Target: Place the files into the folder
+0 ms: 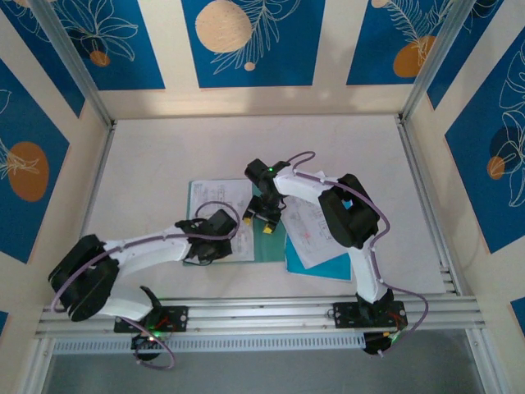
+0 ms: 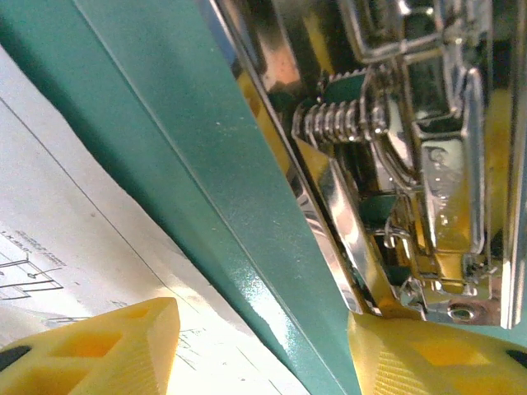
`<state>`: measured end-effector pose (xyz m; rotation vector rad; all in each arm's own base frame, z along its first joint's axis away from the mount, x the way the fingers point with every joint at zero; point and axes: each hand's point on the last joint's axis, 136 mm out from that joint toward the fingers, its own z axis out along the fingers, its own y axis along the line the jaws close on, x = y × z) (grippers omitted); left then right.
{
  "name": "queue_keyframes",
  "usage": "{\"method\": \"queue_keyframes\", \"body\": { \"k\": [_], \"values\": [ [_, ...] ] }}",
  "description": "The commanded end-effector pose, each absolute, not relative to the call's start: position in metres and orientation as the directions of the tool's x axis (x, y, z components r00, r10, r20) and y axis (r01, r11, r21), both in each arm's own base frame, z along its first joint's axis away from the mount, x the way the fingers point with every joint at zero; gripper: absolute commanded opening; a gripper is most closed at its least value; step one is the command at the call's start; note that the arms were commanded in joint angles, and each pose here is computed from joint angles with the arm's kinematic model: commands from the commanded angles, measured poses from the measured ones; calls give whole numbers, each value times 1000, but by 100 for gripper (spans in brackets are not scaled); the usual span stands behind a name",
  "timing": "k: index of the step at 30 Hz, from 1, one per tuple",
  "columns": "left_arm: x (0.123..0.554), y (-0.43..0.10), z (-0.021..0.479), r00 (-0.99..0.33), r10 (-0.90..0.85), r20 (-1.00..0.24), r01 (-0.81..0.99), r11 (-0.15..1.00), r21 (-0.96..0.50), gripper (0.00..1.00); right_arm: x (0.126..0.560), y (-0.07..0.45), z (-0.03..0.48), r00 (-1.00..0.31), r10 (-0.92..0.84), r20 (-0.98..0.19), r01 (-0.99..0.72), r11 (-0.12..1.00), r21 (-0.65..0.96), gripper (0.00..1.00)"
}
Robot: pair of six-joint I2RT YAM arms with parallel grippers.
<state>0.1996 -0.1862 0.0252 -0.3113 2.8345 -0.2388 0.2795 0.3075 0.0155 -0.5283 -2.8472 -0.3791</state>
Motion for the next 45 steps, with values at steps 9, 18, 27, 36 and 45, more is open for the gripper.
{"method": "queue_keyframes", "body": {
  "k": [9,18,27,36,45],
  "values": [
    [179,-146,-7,-925,-311,-217,-299,950,-88,0,296,239,-67,-953,258,161,259,966,-14,62],
    [173,-136,-7,-916,-334,-220,-322,942,-91,0,315,242,-57,-981,145,130,151,988,40,62],
    [174,-138,-6,-915,-335,-223,-321,942,-101,0,338,264,12,-996,84,7,84,982,170,63],
    [174,-137,-10,-917,-331,-221,-319,943,-91,0,349,298,90,-992,93,-85,57,933,356,63],
    [174,-137,-9,-918,-327,-225,-314,945,-91,0,336,289,75,-984,171,-54,147,942,303,63]
  ]
}}
